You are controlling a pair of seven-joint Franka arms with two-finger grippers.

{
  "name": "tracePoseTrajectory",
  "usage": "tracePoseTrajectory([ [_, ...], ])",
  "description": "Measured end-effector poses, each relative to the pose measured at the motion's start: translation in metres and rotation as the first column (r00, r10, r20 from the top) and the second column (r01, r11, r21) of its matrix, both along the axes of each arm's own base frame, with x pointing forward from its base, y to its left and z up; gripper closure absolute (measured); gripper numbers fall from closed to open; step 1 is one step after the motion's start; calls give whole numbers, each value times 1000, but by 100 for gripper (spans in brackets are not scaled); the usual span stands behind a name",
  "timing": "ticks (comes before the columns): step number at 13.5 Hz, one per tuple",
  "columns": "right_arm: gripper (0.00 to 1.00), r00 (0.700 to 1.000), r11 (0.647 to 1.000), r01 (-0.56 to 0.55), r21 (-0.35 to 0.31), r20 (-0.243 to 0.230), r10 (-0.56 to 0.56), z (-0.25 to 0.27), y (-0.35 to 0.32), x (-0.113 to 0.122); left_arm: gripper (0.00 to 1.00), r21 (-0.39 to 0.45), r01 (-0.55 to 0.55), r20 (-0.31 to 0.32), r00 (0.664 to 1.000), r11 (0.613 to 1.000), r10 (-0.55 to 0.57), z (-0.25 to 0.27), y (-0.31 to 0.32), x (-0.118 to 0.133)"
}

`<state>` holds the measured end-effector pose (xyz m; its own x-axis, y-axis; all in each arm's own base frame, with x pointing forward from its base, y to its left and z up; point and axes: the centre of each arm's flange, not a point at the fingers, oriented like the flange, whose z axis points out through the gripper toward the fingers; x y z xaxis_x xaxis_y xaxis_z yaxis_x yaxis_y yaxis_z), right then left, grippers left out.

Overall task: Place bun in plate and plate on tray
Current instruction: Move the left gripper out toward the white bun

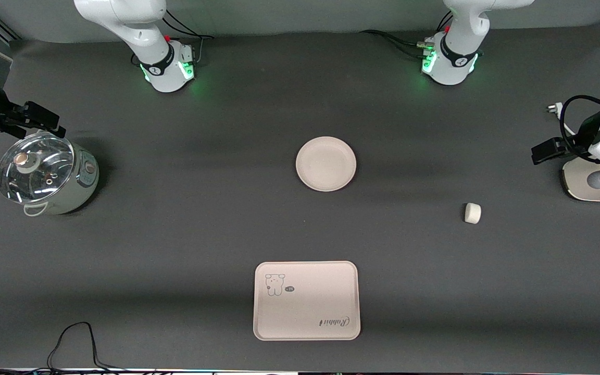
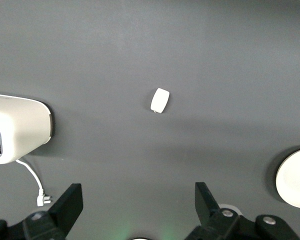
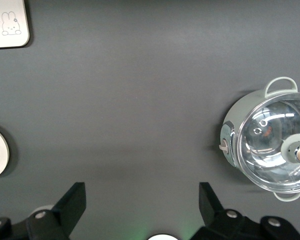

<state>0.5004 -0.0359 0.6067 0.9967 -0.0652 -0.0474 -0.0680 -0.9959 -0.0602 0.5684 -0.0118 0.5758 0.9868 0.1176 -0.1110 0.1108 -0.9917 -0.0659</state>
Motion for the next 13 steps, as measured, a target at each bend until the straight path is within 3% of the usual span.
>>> tracePoseTrajectory([
  [10,0,1000,1000,7,18,-18,-7,-3,-3,-1,0,-2,21,-19,1000,1000,-21,-2,-1,-2],
  [13,0,1000,1000,6,18,-18,-6,-3,-3,-1,0,-2,23,-87,996,1000,-23,-16,-2,-5],
])
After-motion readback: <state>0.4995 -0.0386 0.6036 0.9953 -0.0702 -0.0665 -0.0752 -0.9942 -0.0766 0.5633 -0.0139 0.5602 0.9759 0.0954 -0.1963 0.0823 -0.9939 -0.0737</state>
